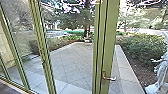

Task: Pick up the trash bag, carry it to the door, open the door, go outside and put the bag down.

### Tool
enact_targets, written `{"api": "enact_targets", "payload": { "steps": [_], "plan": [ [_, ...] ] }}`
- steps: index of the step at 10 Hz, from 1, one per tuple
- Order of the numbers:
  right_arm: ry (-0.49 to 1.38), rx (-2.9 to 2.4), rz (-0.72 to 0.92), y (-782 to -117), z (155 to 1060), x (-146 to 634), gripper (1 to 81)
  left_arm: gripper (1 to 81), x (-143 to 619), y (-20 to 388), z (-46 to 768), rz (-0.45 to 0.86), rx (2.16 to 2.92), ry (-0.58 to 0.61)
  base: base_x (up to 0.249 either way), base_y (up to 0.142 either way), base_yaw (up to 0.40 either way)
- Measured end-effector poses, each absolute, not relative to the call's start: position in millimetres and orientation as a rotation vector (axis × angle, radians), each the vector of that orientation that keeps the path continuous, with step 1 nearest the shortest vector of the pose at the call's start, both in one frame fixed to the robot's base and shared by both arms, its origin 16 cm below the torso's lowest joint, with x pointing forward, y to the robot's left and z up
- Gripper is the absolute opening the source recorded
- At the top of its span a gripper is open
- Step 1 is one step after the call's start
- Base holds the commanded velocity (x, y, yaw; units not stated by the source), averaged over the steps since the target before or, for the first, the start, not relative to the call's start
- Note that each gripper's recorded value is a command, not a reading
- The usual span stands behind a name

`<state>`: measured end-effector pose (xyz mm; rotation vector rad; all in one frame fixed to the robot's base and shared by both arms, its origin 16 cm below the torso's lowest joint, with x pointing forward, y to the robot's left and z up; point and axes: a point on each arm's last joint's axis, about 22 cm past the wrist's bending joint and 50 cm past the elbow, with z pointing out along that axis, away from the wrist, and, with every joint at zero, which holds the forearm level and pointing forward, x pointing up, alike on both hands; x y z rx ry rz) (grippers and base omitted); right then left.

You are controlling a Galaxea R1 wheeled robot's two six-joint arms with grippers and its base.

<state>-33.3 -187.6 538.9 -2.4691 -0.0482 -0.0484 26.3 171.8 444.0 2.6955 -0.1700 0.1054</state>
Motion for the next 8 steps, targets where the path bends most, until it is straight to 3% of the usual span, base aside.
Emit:
{"api": "enact_targets", "payload": {
  "steps": [8],
  "plan": [
    [-0.023, -2.407, -0.15, -265, 659, 6, 81.1, 1.0, 26, 155, 439, 0.102, 2.706, -0.171, 0.0, 0.0, 0.0]
  ]
}}
